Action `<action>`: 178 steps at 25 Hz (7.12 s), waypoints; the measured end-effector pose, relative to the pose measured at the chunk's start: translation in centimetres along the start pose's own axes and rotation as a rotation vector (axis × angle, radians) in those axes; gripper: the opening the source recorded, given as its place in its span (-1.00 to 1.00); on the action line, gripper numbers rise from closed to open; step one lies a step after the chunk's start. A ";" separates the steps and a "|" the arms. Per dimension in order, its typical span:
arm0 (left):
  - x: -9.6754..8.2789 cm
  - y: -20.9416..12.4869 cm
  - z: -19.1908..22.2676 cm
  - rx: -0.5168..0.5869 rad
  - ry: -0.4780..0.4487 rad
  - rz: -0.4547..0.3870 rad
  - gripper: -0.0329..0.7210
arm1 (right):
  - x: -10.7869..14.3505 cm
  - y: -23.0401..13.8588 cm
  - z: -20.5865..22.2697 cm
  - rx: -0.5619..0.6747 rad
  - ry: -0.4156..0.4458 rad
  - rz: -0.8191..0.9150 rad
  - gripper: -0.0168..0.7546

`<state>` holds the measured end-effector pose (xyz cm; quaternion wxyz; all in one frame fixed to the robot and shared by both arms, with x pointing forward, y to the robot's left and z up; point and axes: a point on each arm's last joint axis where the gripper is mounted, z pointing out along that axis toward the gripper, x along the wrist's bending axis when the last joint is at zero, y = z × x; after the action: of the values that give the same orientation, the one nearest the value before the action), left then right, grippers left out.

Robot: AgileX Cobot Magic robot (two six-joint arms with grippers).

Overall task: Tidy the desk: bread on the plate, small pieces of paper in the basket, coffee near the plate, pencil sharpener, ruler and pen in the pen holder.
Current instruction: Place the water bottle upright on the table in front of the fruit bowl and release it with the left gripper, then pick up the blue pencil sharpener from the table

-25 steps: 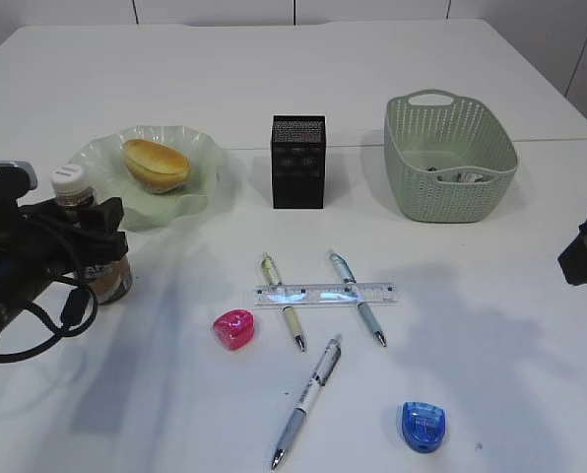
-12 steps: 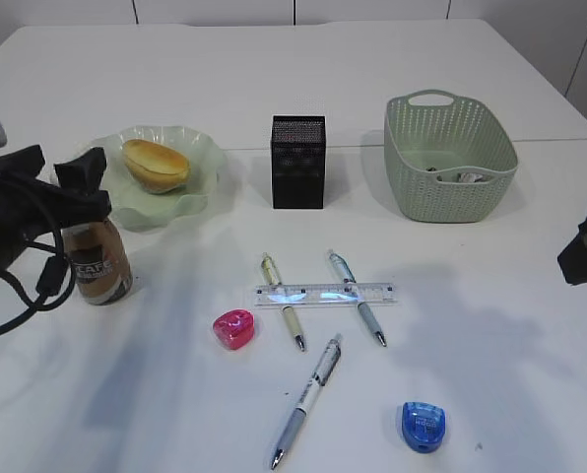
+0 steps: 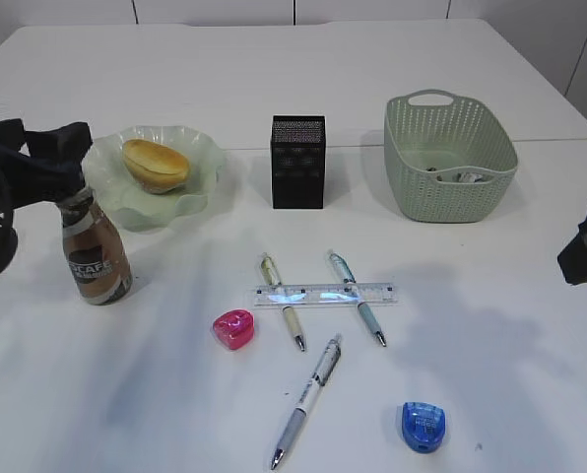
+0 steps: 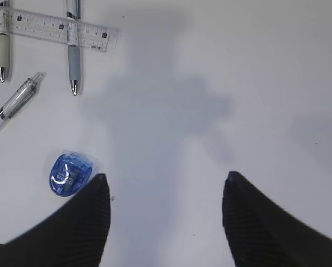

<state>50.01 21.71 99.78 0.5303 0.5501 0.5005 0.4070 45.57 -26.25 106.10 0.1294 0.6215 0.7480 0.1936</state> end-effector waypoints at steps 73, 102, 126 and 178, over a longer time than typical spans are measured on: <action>-1.6 4.0 -9.4 0.998 -0.271 0.165 0.43 | 7.8 -1.3 8.0 0.387 0.099 0.101 0.33; -1.7 4.1 -9.3 0.976 -0.272 0.154 0.34 | 9.9 -0.3 14.1 0.445 -0.043 0.339 0.33; -1.7 4.1 -9.3 0.976 -0.274 0.148 0.34 | 10.1 -0.8 16.4 0.478 -0.057 0.388 0.33; -1.8 4.1 -9.3 0.977 -0.282 0.128 0.34 | 10.0 -1.4 17.6 0.517 -0.097 0.414 0.07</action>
<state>41.07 21.81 105.01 0.2476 0.8128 0.5213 0.0789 50.10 -14.40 90.25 -0.0394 0.7811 0.6230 -0.0101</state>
